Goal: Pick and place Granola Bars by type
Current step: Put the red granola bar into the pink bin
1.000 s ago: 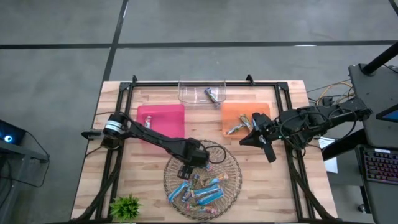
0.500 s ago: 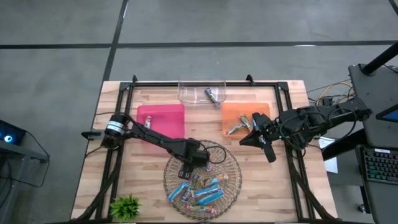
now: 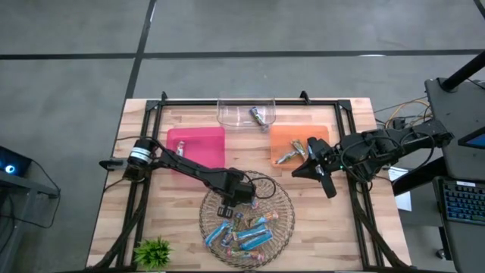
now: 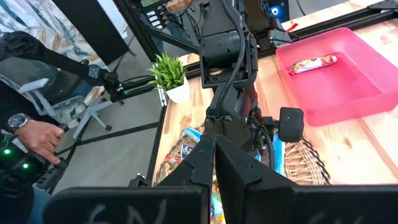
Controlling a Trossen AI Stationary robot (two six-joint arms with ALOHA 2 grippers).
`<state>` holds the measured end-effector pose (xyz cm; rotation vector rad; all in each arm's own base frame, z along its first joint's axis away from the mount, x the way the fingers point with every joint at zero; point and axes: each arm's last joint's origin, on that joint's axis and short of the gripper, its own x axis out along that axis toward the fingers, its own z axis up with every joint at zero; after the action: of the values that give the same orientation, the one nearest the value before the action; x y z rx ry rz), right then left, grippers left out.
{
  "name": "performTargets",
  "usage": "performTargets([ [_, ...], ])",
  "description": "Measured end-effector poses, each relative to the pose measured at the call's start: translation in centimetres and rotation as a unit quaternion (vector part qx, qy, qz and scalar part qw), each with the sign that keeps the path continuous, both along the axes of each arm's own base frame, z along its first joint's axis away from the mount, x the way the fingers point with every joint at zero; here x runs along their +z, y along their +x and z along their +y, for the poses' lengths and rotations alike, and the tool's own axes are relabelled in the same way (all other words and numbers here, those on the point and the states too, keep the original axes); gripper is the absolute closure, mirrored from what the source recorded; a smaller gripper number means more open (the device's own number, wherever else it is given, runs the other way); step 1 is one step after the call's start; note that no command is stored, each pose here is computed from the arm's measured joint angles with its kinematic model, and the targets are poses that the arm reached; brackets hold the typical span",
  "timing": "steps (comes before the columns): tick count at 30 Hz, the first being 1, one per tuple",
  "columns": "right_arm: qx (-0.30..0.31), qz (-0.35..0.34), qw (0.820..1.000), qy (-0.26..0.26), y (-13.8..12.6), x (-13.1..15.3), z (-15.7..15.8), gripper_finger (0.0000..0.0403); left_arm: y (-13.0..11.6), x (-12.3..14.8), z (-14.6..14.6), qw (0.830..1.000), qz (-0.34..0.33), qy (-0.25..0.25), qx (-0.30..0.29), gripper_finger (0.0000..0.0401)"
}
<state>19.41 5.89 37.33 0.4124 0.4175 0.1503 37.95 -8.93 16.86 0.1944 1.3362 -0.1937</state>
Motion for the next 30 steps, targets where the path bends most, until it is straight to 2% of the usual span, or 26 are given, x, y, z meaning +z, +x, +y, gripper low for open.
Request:
performTargets([
  [8, 0.000, 0.000, 1.000, 0.000, 0.0, 0.0, 0.0, 0.0394, 0.1, 0.2, 0.0, 1.000, 0.000, 0.000, 0.000, 0.0333],
  [22, 0.000, 0.001, 1.000, 0.000, 0.0, 0.0, 0.0, 0.0394, 0.7, 4.2, 0.1, 1.000, -0.013, 0.005, -0.007, 0.0333],
  [30, 0.000, 0.002, 1.000, 0.000, 0.0, 0.0, 0.0, 0.0394, 0.8, 4.6, 0.5, 1.000, -0.014, 0.014, 0.001, 0.0333],
])
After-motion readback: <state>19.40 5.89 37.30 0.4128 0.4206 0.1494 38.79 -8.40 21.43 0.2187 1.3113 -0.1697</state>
